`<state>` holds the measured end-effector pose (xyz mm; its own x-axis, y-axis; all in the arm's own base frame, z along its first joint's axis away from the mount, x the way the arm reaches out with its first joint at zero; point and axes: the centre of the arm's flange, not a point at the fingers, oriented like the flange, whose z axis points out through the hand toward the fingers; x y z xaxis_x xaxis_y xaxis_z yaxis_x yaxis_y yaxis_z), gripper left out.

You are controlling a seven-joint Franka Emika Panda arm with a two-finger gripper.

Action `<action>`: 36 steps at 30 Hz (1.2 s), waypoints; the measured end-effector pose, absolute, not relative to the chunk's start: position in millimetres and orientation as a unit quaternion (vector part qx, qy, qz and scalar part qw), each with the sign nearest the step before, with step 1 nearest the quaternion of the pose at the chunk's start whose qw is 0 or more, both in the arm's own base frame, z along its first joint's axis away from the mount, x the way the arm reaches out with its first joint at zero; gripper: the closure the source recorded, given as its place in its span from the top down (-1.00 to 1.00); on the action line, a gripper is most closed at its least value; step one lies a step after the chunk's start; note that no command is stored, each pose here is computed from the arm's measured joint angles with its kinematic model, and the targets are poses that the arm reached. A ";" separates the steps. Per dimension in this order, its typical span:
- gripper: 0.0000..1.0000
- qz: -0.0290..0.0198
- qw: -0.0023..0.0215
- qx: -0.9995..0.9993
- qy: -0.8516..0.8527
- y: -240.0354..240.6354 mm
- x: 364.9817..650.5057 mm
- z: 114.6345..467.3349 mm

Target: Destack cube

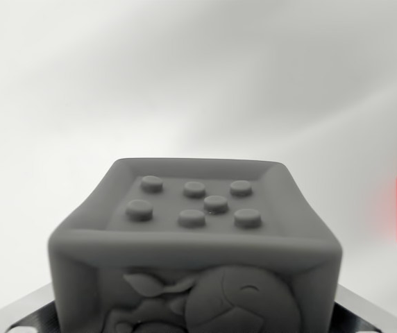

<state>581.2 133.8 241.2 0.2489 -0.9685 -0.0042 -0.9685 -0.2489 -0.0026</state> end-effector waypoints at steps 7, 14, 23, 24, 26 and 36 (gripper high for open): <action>-1.00 0.001 0.002 -0.786 0.618 143.1 589.2 235.5; -1.00 0.001 0.002 -0.781 0.624 152.7 598.0 230.5; -1.00 0.000 0.002 -0.776 0.631 164.5 608.5 223.8; -1.00 0.000 0.002 -0.775 0.632 165.9 609.7 222.8; -1.00 0.000 0.003 -0.774 0.634 168.6 612.1 221.1; -1.00 0.000 0.002 -0.767 0.641 180.9 623.2 213.8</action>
<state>623.2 180.9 213.8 0.1780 -0.9840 -0.0033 -0.9840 -0.1780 -0.0033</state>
